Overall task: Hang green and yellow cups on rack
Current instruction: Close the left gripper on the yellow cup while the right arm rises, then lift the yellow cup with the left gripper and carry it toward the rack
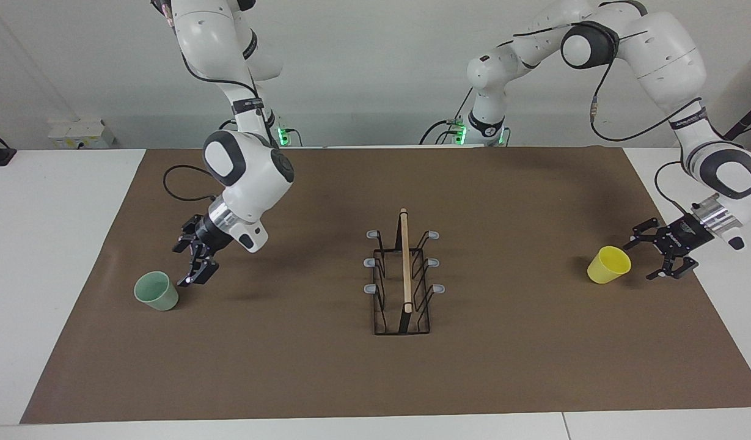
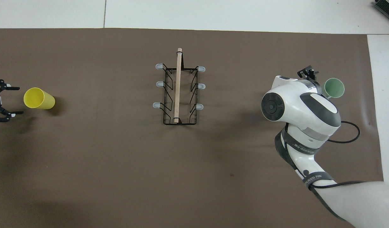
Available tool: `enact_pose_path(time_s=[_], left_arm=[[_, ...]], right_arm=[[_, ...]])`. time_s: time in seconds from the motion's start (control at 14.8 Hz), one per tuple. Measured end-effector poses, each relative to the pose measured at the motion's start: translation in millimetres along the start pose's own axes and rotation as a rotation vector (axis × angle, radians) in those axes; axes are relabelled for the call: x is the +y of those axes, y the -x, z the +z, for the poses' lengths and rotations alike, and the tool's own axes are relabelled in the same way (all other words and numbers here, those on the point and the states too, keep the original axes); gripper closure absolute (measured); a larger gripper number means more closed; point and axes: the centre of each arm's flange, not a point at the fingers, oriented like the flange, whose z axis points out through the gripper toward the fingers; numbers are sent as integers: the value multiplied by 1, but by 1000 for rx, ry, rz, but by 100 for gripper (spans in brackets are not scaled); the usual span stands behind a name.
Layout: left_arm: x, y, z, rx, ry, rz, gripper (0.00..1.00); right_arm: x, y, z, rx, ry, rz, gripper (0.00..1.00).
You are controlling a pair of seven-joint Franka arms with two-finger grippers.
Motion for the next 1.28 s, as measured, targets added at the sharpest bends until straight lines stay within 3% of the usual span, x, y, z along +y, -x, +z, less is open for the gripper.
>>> enact_pose_path(time_s=[0.14, 0.41, 0.74, 1.15, 1.28], left_arm=[[-16, -6, 11, -28, 37, -69, 0], [-32, -3, 28, -80, 78, -134, 0], [-25, 29, 52, -98, 59, -99, 0], [-10, 62, 79, -32, 83, -48, 0], [-7, 68, 82, -15, 93, -37, 5]], right_arm=[[1, -37, 17, -53, 10, 35, 0], [-5, -79, 46, -68, -2, 107, 0], [-9, -79, 67, -83, 24, 138, 0], [-23, -69, 102, -85, 98, 95, 0], [-28, -67, 110, -87, 113, 77, 0]])
